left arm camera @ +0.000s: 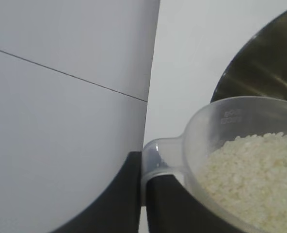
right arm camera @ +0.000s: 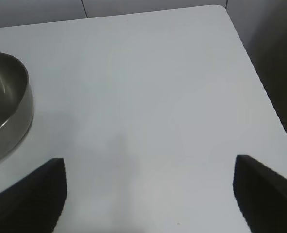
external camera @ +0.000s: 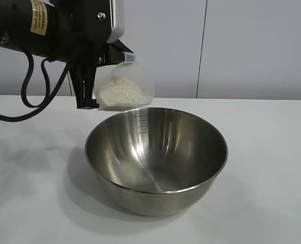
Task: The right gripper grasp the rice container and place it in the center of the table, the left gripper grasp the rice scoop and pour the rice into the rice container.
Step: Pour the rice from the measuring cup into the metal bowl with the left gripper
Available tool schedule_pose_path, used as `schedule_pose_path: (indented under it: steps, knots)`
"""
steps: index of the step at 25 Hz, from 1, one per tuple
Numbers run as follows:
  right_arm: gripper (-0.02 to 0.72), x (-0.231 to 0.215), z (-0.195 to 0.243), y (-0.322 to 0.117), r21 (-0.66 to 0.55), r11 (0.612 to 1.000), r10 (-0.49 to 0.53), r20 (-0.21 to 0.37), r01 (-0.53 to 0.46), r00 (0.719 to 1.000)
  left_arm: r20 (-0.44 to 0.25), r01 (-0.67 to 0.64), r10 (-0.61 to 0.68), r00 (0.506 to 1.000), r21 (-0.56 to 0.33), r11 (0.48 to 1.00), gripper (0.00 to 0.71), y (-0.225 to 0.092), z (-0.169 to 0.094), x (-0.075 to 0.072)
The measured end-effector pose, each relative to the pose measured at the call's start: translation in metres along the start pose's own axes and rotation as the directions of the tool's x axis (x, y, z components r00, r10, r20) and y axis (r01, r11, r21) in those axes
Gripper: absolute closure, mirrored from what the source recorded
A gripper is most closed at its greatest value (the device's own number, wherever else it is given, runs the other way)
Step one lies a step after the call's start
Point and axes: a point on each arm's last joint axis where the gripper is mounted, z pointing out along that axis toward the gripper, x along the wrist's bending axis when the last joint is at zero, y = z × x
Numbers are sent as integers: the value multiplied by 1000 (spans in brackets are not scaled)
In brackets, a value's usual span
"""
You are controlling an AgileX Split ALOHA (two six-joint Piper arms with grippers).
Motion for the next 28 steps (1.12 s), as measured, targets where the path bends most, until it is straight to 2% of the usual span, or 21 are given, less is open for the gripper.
schedule_pose_path:
  steps: [3,8,18,24,28]
  knots:
    - [64,0,0,0,0,1000,0,0,0,1000,19,-132,132,991,19,991,701,-2,0,-2]
    - [64,0,0,0,1,1000,0,0,0,1000,37,-340,339,940,24,940,701,-3,0,-2]
    - [64,0,0,0,1,1000,0,0,0,1000,32,-501,501,865,10,865,701,-2,0,-2]
    - [64,0,0,0,1,1000,0,0,0,1000,-19,-537,536,844,-19,844,701,3,0,2]
    - [64,0,0,0,1,1000,0,0,0,1000,-37,-635,634,772,-46,771,701,7,2,4]
